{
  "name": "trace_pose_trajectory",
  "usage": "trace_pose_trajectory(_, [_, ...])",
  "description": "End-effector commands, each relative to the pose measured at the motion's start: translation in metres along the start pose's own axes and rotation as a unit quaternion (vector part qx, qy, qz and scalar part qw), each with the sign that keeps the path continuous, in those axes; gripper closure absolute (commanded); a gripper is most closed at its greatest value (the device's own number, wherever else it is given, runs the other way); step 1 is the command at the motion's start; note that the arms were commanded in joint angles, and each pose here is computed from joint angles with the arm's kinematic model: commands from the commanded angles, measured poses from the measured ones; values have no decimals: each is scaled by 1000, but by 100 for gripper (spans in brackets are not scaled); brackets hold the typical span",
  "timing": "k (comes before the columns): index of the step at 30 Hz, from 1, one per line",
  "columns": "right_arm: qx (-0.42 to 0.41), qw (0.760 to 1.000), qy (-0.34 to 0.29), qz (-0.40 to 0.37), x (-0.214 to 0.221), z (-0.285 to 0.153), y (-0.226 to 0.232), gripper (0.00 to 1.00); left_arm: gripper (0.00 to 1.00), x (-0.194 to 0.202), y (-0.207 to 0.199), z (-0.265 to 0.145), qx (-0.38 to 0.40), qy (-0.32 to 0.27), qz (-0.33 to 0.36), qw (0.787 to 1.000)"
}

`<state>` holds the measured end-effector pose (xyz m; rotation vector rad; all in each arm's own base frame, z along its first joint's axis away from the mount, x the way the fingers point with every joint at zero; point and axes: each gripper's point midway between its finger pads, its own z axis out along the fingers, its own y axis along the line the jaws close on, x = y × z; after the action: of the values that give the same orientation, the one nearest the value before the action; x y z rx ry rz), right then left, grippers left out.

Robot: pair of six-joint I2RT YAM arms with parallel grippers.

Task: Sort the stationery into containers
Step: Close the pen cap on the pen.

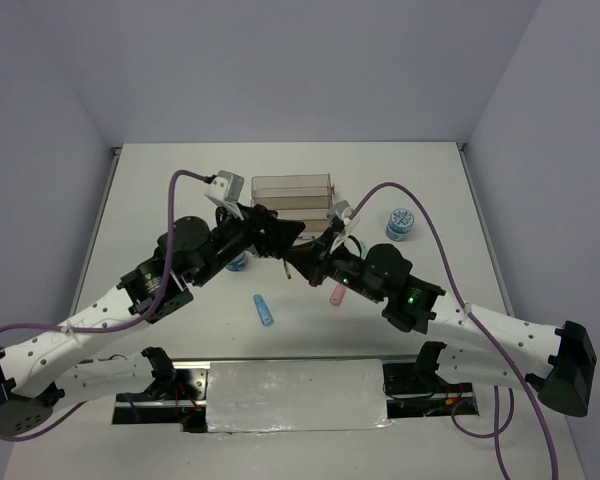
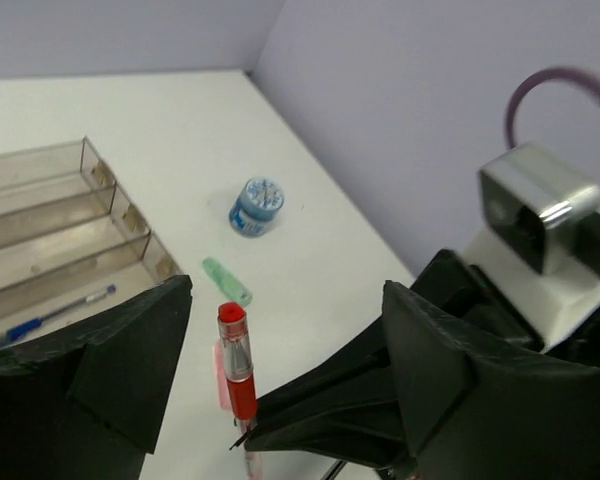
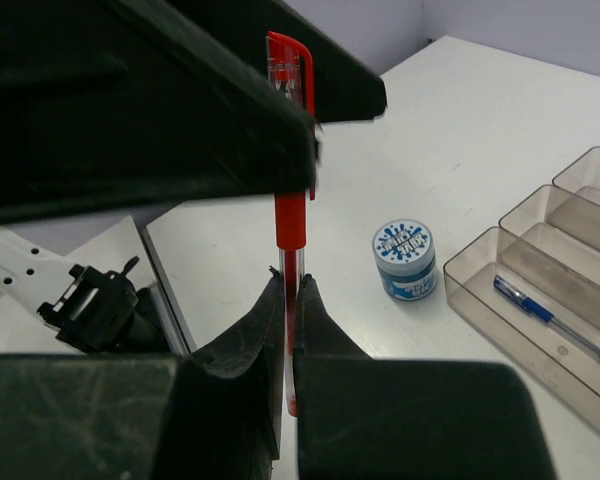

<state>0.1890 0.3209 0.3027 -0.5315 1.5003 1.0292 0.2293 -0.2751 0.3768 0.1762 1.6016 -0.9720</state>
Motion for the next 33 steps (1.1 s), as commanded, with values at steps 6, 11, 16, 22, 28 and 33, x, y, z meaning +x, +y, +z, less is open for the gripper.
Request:
trace_pose_trajectory(6, [12, 1000, -4, 8, -8, 4, -2, 100, 22, -11, 4, 1, -14, -17, 18, 1000])
trace_pose_trajectory(11, [9, 1000, -3, 11, -8, 4, 0, 100, 32, -4, 6, 5, -19, -7, 21, 1000])
trace_pose_trajectory(16, [12, 1000, -5, 9, -10, 3, -1, 100, 40, 2, 9, 6, -21, -2, 16, 1000])
trace_pose_trajectory(22, [10, 1000, -5, 10, -11, 3, 0, 100, 55, 5, 13, 6, -27, 2, 16, 999])
trace_pose_trajectory(28, [4, 1000, -6, 12, -15, 1, 4, 100, 87, 13, 18, 9, -34, 17, 15, 999])
trace_pose_trajectory(33, [7, 1000, -16, 11, -24, -4, 4, 100, 100, 19, 19, 10, -31, 25, 16, 999])
